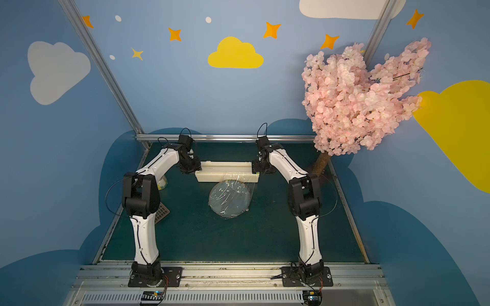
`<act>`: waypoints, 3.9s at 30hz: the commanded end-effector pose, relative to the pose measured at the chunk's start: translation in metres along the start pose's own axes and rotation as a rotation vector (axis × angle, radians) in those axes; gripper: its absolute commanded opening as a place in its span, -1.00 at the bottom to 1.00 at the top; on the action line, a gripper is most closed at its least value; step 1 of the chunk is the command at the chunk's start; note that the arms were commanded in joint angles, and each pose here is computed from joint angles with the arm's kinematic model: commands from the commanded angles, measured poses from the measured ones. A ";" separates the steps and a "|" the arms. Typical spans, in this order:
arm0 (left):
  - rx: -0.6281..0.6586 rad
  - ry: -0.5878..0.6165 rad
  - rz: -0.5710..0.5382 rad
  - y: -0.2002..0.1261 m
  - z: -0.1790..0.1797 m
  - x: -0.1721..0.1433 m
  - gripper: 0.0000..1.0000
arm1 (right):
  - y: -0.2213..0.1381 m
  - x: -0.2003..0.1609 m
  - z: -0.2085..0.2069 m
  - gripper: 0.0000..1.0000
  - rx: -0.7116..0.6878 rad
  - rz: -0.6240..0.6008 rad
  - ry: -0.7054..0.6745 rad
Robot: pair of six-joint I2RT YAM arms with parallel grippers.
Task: Wrap the plate with plastic wrap
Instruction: Move the plastic wrap cutting box to the center of the board, then cover the plate with plastic wrap.
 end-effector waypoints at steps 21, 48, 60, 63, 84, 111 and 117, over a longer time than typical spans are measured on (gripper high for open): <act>-0.477 -0.071 0.021 0.006 -0.048 -0.030 0.32 | 0.008 -0.018 0.036 0.54 0.529 0.057 0.073; -0.412 0.321 0.006 -0.006 -0.117 -0.035 0.04 | -0.007 -0.038 -0.003 0.47 0.502 -0.006 0.130; -0.304 0.353 0.100 0.044 -0.113 -0.021 -0.24 | 0.017 -0.061 -0.011 0.32 0.506 0.048 0.143; -0.347 0.340 0.118 0.050 -0.116 -0.020 -0.24 | 0.017 -0.060 -0.011 0.32 0.505 0.046 0.139; -0.508 0.265 0.196 0.070 -0.125 -0.032 -0.26 | 0.022 -0.057 -0.007 0.31 0.528 0.063 0.156; -0.414 0.304 0.160 0.066 -0.119 -0.031 -0.94 | 0.034 -0.049 0.004 -0.04 0.542 0.071 0.143; -0.391 0.317 0.116 0.050 -0.118 -0.027 -0.94 | 0.049 -0.036 0.012 -0.19 0.535 0.068 0.128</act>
Point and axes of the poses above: each gripper's point midway between its finger pads, its own y axis out along the fingers, its own z axis along the line the jaws close on, x = y × z, the point moved 4 cm from there along -y, back along the fingers, and after that the axes turned 8 degrees about y, right-handed, at the moved point
